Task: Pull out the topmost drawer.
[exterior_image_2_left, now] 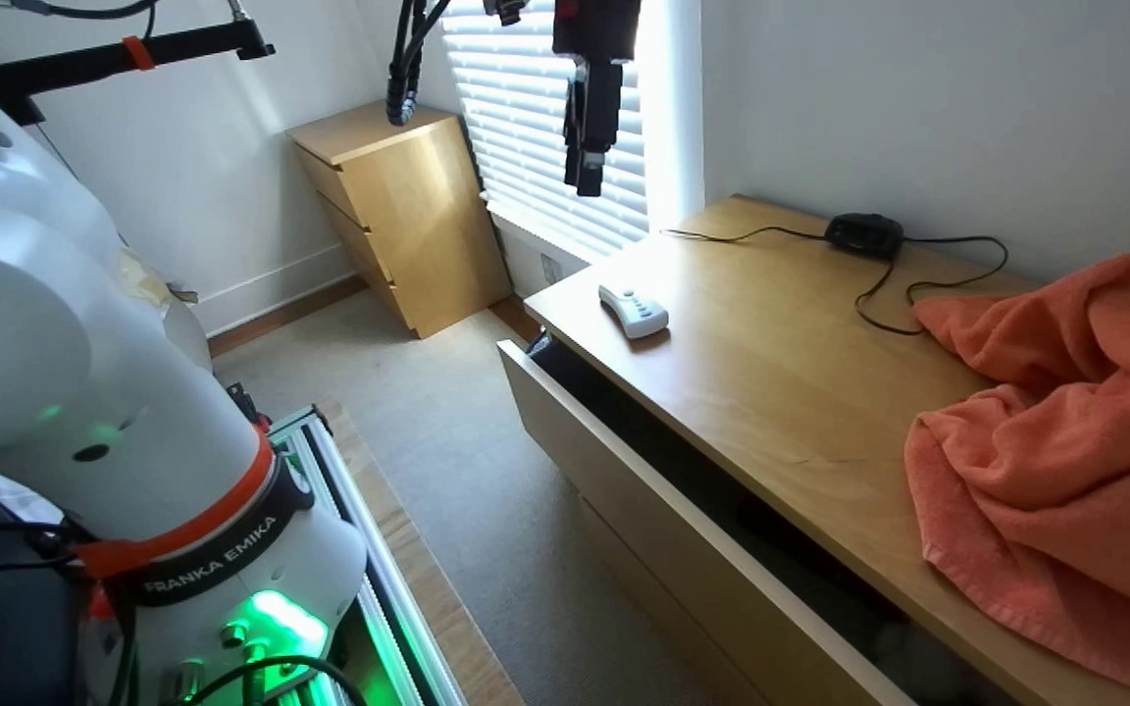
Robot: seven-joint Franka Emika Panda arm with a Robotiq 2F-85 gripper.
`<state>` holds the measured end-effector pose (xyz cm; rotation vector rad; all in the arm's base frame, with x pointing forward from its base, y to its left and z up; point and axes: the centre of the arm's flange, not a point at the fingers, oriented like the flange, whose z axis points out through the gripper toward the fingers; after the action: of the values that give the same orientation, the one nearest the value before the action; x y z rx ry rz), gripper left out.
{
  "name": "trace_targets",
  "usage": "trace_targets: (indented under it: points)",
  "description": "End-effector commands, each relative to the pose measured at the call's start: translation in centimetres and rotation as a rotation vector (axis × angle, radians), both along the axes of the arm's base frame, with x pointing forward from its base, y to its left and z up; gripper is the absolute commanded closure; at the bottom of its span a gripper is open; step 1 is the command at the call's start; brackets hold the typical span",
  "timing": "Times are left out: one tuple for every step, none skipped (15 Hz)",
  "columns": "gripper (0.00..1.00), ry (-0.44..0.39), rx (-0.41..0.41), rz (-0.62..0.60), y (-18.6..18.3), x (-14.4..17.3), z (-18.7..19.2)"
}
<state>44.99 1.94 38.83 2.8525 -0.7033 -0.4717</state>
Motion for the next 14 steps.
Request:
trace_targets:
  points:
    - [0.00,0.038,0.003,-0.011,-1.5,-1.0,-1.7]
    - [0.00,0.053,0.004,-0.016,-2.7,-1.7,-2.7]
    - [0.00,0.056,-0.004,-0.021,-3.8,-2.2,-3.4]
    - [0.00,0.069,0.001,-0.026,-4.9,-2.8,-4.1]
    - [0.00,0.080,0.012,-0.021,-6.1,-3.5,-4.7]
    - [0.00,0.083,0.019,-0.024,-7.2,-4.1,-5.5]
    - [0.00,0.088,0.025,-0.023,-8.3,-4.6,-6.3]
    - [0.00,0.089,0.037,-0.023,-9.3,-5.2,-7.2]
    - [0.00,0.088,0.050,-0.026,-10.2,-5.7,-8.1]
    - [0.00,0.082,0.057,-0.034,-11.0,-6.3,-9.0]
    - [0.00,0.080,0.069,-0.041,-11.5,-6.8,-9.8]
    - [0.00,0.077,0.073,-0.055,-11.9,-7.2,-10.6]
    - [0.00,0.060,0.076,-0.075,-12.2,-7.6,-11.4]
    - [0.00,0.029,0.085,-0.112,-12.3,-7.8,-12.4]
